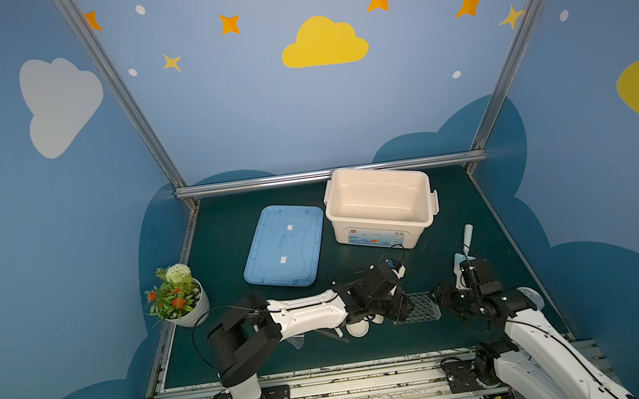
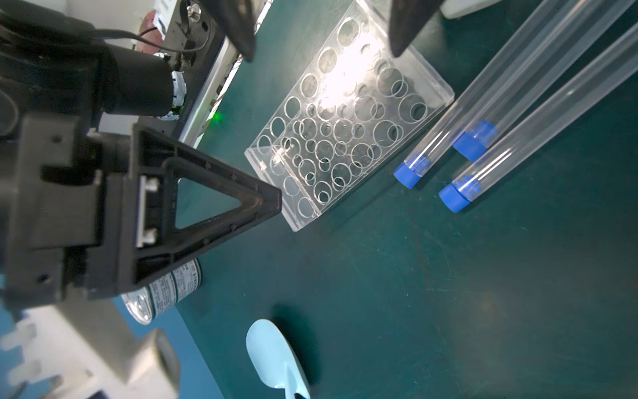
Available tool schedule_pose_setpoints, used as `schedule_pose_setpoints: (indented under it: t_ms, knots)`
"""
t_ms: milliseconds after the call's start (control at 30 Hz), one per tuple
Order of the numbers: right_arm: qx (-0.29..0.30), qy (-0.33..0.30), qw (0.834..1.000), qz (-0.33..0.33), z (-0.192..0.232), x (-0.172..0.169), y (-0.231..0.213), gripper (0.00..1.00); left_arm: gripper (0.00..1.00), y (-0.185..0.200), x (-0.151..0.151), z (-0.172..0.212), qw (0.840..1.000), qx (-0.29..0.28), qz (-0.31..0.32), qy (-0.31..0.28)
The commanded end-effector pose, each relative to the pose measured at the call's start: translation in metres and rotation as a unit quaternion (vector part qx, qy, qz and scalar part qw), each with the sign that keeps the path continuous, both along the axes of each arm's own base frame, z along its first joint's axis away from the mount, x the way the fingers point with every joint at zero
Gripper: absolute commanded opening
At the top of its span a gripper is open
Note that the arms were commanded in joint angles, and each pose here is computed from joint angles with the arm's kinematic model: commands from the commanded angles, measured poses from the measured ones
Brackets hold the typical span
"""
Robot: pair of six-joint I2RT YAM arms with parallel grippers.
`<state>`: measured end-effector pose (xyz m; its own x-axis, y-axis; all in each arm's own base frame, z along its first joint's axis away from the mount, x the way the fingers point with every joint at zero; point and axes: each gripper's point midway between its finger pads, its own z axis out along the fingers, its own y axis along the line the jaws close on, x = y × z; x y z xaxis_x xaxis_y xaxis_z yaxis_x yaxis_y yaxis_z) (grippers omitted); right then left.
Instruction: Organize the chemistry lab equipment
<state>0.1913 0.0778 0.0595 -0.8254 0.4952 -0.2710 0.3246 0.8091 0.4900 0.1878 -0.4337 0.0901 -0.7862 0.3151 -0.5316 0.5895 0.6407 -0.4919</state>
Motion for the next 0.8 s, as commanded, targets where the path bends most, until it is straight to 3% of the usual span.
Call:
schedule_pose_setpoints:
  t_ms: [0,100,767]
  knots:
    - [-0.008,-0.016,1.0,-0.005,0.001,0.002,-0.003,0.57,0.54,0.003,0.001,-0.009,1.0,0.015,0.013,0.012]
    - [-0.009,-0.021,1.0,-0.001,0.003,0.002,-0.003,0.57,0.49,0.007,0.002,-0.011,0.999,0.027,0.022,0.014]
    - [0.014,-0.008,1.0,0.009,-0.008,0.001,0.006,0.53,0.52,0.006,0.009,-0.039,0.996,0.063,0.045,0.05]
